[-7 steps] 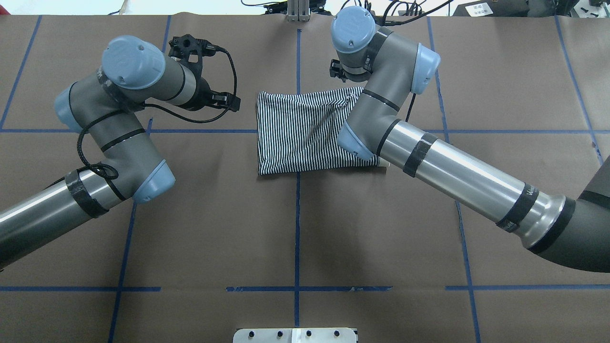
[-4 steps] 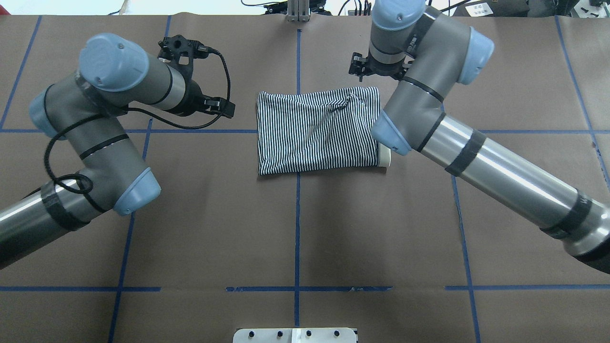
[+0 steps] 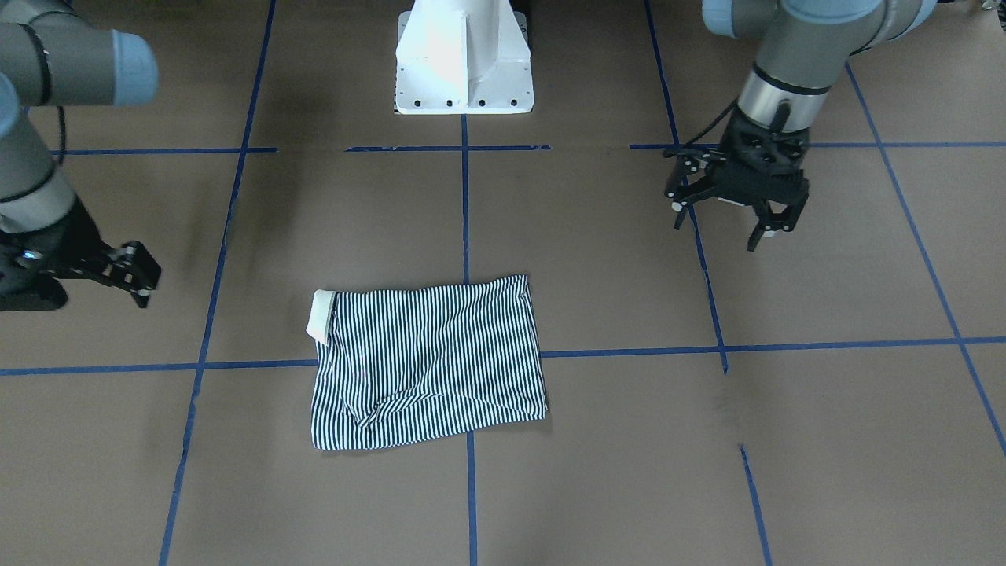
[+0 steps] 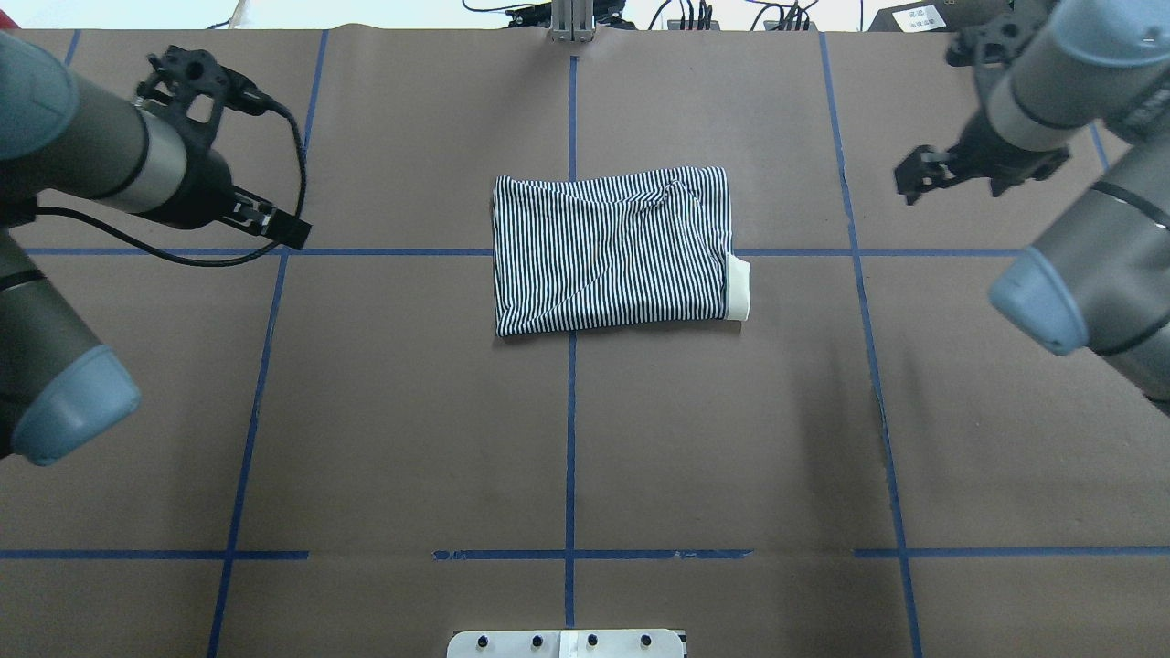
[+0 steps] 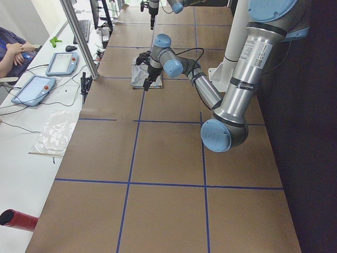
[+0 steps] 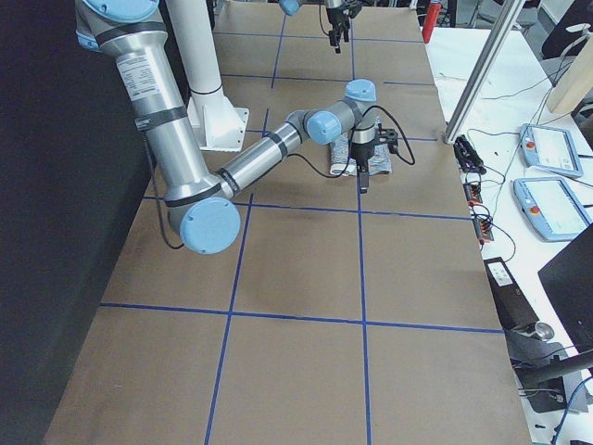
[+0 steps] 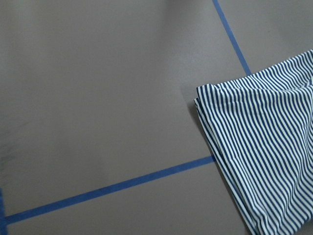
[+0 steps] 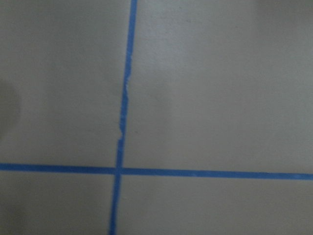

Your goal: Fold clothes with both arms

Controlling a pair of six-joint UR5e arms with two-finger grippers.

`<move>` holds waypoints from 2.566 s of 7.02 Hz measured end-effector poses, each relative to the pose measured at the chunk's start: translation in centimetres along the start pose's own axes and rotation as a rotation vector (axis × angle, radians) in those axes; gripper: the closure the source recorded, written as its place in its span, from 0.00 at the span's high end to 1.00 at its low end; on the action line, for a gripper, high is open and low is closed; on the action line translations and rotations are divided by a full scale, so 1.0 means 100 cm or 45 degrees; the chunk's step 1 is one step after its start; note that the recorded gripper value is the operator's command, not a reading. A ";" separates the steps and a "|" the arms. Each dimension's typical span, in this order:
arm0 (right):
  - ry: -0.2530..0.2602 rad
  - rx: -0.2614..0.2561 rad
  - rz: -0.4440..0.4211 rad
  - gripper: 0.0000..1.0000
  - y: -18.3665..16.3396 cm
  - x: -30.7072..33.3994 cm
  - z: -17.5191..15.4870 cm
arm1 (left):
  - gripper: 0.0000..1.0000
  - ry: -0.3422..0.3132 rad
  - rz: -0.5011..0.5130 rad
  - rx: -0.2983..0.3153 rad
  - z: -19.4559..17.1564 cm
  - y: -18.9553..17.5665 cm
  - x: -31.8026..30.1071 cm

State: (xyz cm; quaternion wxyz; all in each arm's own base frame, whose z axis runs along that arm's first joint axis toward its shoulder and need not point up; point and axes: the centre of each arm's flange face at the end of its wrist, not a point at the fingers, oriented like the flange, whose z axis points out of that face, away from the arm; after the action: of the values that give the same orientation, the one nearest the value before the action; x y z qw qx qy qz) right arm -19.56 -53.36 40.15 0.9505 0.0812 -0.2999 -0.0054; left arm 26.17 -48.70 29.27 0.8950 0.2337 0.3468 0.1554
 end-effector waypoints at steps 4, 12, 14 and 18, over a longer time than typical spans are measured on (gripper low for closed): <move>-0.013 -0.203 -0.079 1.00 0.114 0.234 0.013 | 1.00 -0.108 0.089 -0.125 -0.047 0.086 -0.206; -0.190 -0.366 0.154 1.00 0.176 0.306 0.055 | 1.00 0.068 -0.295 -0.337 0.003 0.232 -0.412; -0.192 -0.361 0.156 1.00 0.175 0.306 0.054 | 1.00 0.089 -0.302 -0.335 0.003 0.235 -0.417; -0.196 -0.302 0.162 1.00 0.169 0.313 0.043 | 1.00 0.075 -0.306 -0.351 0.006 0.242 -0.421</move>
State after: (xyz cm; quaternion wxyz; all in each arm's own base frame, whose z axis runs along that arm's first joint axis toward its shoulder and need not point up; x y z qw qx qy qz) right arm 2.99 -39.20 64.04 0.9260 -0.0517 -0.3738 0.0134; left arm -6.18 -47.00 65.43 0.9201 0.0612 0.3736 0.1001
